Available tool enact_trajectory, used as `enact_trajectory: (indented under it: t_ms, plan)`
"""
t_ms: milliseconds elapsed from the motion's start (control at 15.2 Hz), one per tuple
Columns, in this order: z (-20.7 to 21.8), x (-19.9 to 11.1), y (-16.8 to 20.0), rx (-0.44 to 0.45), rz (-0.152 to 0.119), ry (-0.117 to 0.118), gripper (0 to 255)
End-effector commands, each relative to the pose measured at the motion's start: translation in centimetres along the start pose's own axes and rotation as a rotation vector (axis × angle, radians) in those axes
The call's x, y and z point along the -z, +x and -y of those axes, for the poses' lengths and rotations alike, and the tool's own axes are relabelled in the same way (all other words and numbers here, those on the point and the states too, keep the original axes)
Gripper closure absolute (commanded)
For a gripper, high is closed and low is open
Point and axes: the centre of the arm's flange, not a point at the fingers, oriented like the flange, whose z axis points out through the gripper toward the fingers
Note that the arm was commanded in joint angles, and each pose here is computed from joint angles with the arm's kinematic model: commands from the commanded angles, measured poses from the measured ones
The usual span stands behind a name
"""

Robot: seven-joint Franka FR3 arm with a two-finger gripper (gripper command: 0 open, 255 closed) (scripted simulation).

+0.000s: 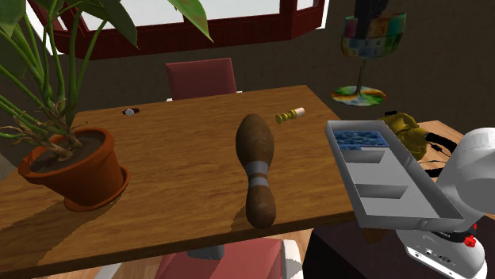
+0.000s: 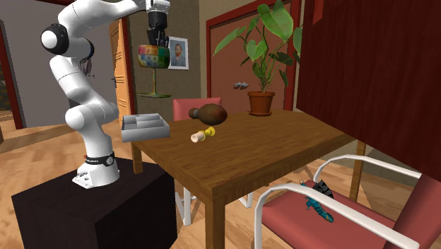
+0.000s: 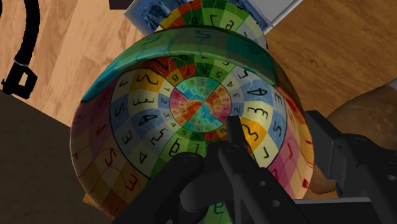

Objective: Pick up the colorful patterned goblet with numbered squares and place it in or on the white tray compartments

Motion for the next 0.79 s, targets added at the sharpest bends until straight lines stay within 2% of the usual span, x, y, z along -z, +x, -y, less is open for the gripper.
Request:
enact_trajectory:
  t_ms: [0,528,726]
  plan:
    - [1.0,0.4,-2.7,-0.001,0.0,0.0,255]
    - [5.2,2.5,-12.1,-0.001,0.0,0.0,255]
    - [5.6,1.6,-13.0,-0.001,0.0,0.0,255]
